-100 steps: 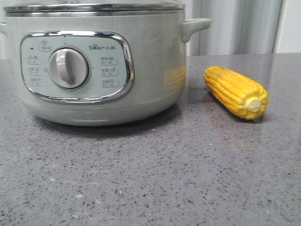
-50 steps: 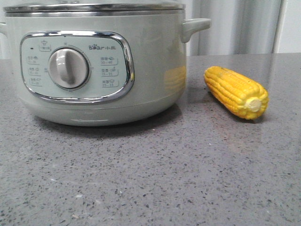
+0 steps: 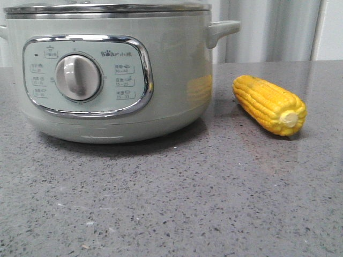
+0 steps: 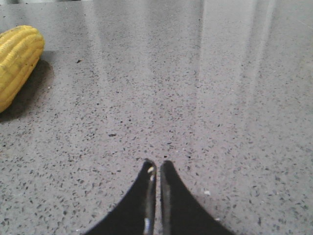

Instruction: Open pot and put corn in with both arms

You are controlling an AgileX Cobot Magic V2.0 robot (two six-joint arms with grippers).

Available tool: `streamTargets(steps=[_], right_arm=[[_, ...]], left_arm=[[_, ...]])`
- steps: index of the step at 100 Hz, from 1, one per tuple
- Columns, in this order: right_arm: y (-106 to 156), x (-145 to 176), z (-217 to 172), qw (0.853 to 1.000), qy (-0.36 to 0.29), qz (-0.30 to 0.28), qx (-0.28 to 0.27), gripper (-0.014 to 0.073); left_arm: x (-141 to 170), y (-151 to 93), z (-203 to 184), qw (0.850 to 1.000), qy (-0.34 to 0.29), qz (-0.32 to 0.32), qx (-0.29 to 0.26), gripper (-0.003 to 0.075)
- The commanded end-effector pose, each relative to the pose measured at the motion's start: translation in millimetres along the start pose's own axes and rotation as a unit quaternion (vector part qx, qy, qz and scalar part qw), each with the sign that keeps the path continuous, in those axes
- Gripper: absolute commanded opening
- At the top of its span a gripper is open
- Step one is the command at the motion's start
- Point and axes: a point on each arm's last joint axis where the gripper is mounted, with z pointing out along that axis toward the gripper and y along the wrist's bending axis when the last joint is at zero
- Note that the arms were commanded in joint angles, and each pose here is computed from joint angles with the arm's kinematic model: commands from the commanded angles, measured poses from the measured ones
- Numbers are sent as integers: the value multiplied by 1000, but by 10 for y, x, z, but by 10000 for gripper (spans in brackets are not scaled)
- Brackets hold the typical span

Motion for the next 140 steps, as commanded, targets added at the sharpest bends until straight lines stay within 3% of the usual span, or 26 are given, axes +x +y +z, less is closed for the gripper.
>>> streamTargets(steps=[1,41,49,88,105,140], right_arm=[[-1,36,3,1000,-11,-4,2,-67],[11,-257,-51,985,-174,-1,-5,-67],[11,-259,-52,984,-176,-1,-5,-67],[14,-391,-109,980,-199,4,-11,-67],[14,-549,-156,989,-144,2,-19,-67],[20,-887,-64,994,-104,8,-24,-66]], left_arm=[[-43,-4,-19,999,-40,9,5,-20],[-275,-41,-70,985,-171,31,21,-20],[-327,-52,-91,979,-201,30,27,-20],[-402,-63,-127,973,-228,26,31,-20],[-554,-74,-184,973,-225,26,29,-20],[-1000,-118,-169,980,-194,26,24,-20]])
